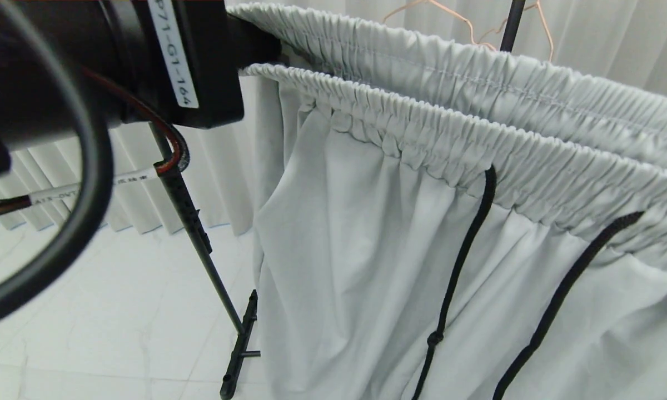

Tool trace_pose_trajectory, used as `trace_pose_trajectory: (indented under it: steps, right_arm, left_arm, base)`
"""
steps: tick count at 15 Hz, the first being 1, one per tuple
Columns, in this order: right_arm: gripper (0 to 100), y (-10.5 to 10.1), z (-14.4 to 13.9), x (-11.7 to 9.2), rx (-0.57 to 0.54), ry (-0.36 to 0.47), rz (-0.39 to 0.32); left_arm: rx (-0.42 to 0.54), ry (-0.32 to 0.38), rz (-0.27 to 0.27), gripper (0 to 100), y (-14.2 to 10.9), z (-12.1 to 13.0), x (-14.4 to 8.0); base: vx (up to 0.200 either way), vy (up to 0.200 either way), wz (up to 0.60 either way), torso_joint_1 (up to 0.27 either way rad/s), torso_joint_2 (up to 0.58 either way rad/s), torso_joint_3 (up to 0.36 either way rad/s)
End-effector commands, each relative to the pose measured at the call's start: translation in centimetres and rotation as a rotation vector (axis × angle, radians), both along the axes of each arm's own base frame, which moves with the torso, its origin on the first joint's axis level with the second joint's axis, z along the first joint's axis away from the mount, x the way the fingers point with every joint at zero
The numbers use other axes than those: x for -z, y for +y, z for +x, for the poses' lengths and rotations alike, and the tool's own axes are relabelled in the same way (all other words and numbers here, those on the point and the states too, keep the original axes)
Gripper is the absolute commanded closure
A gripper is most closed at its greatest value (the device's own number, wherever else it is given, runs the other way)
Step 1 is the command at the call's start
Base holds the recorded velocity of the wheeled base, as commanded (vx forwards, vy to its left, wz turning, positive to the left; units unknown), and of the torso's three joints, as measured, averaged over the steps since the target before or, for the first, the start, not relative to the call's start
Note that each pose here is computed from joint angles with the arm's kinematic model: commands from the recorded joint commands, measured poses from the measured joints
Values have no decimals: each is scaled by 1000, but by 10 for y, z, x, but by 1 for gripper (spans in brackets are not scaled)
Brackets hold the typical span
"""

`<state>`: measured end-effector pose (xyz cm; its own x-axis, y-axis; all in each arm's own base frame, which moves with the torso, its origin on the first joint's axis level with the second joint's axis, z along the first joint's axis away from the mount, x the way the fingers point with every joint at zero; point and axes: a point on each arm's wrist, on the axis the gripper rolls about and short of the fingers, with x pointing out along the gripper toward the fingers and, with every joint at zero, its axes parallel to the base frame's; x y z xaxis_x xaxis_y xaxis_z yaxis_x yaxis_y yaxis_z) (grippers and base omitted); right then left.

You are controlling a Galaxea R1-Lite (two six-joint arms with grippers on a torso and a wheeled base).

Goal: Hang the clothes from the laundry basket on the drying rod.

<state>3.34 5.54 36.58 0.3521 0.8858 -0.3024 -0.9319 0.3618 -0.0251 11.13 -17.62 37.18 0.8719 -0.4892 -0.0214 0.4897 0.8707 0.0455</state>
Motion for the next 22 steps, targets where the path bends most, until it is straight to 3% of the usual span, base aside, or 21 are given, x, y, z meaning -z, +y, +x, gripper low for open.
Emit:
trace_pose_trajectory:
  steps: [1,4,7,10,12,14,17,19,22]
  right_arm:
    - [100,3,-3,7,-69,12,-22]
    - [100,2,-3,5,-43,2,-18]
    - [100,13,13,-2,178,-63,-24]
    - [100,51,48,-8,288,-135,71]
    - [100,72,65,-11,295,-167,129]
    - [100,95,82,-12,291,-194,172]
    - [100,102,87,-11,288,-202,173]
    - [100,101,86,-10,289,-203,170]
    - [100,95,83,-12,315,-211,172]
  left_arm:
    - [-11,8,17,100,-7,5,4]
    - [-13,4,10,100,2,0,1]
    - [-12,70,122,100,35,-19,5]
    - [2,118,208,100,71,-41,12]
    - [60,115,198,100,79,-52,14]
    - [224,114,161,100,77,-72,12]
    - [432,116,150,100,72,-93,12]
    - [501,119,173,100,67,-101,17]
    - [497,119,185,100,65,-101,19]
  base:
    - [0,0,0,0,0,0]
    - [0,0,0,0,0,0]
    - [0,0,0,0,0,0]
    - [0,0,0,0,0,0]
    - [0,0,0,0,0,0]
    - [0,0,0,0,0,0]
    - [0,0,0,0,0,0]
    - [0,0,0,0,0,0]
    - [0,0,0,0,0,0]
